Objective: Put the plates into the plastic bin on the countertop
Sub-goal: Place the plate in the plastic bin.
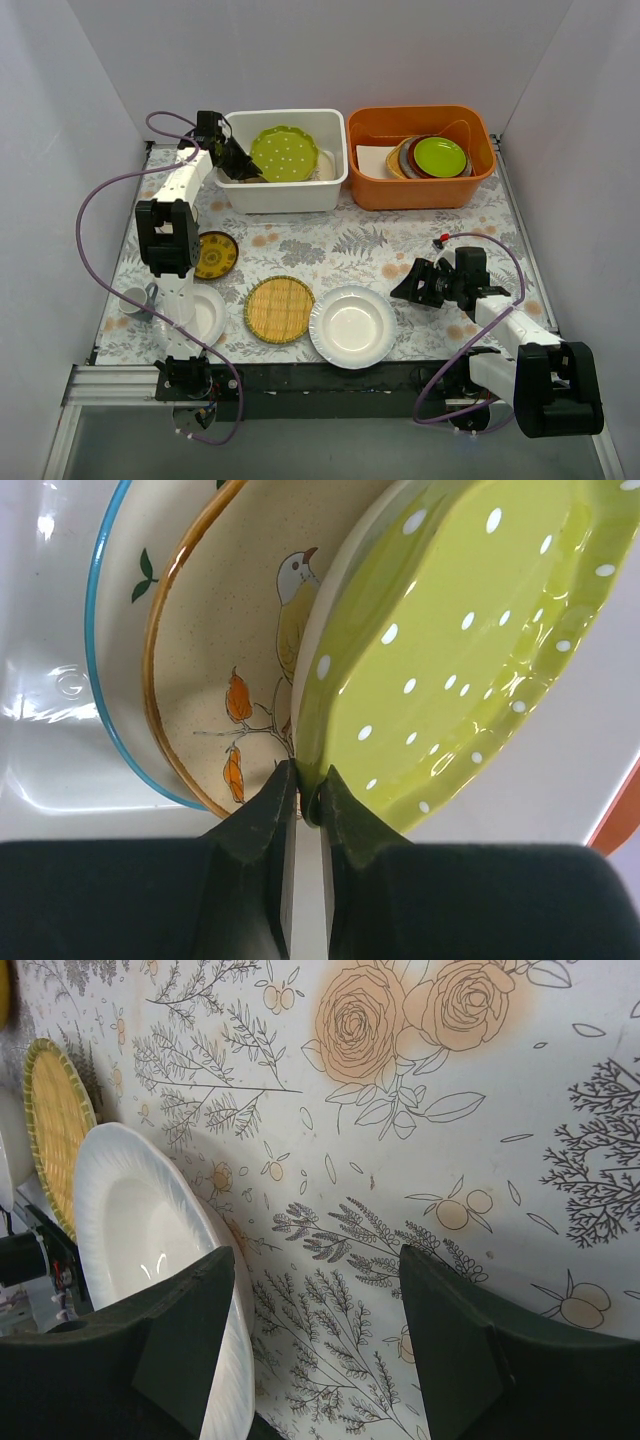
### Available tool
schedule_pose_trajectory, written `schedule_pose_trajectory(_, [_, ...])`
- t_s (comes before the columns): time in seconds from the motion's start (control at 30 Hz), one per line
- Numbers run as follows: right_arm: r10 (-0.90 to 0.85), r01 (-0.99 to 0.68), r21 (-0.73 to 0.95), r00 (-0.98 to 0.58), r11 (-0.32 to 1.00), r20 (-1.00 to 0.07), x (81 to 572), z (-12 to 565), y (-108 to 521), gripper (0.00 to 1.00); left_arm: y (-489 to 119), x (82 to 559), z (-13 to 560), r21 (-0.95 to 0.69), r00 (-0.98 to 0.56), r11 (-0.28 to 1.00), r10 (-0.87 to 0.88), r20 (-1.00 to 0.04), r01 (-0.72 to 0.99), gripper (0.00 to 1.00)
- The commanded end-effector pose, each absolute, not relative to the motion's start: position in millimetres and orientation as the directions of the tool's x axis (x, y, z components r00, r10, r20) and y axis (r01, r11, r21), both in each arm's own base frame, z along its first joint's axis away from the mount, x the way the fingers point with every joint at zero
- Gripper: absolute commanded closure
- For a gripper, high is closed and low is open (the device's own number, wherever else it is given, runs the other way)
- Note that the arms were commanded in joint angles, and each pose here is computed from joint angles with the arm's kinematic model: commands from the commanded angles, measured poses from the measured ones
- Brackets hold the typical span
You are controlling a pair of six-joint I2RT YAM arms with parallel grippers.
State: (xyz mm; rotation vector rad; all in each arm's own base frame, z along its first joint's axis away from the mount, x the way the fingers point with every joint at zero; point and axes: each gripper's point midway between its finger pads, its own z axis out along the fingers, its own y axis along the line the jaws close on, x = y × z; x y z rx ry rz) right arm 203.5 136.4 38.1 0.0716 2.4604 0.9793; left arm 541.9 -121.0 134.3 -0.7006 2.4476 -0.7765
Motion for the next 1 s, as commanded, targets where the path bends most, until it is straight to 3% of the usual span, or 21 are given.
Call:
schedule_pose_trajectory(0.0, [0.21,-0.095,0.626,-0.894,0.774,-0.396,197.9,25.2,129.6,0.25,-131.4,550.6,158.8,-0.698,-0.761,0.67,-0.583,-0.285,-0.252,0.91])
schedule_pose_trajectory(0.63, [0.209,-0.091,0.629,-0.899,0.772,-0.386,193.7,21.8,130.2,0.25,-127.0,549.0,161.7,-0.673,-0.764,0.697,-0.567,-0.307,-0.247,0.7])
schedule_pose_trajectory(0.97, [0.212,-0.09,0.631,-0.897,0.771,-0.387,193.4,21.9,130.3,0.25,-123.9,551.0,199.9,-0.696,-0.738,0.69,-0.572,-0.358,-0.197,0.51])
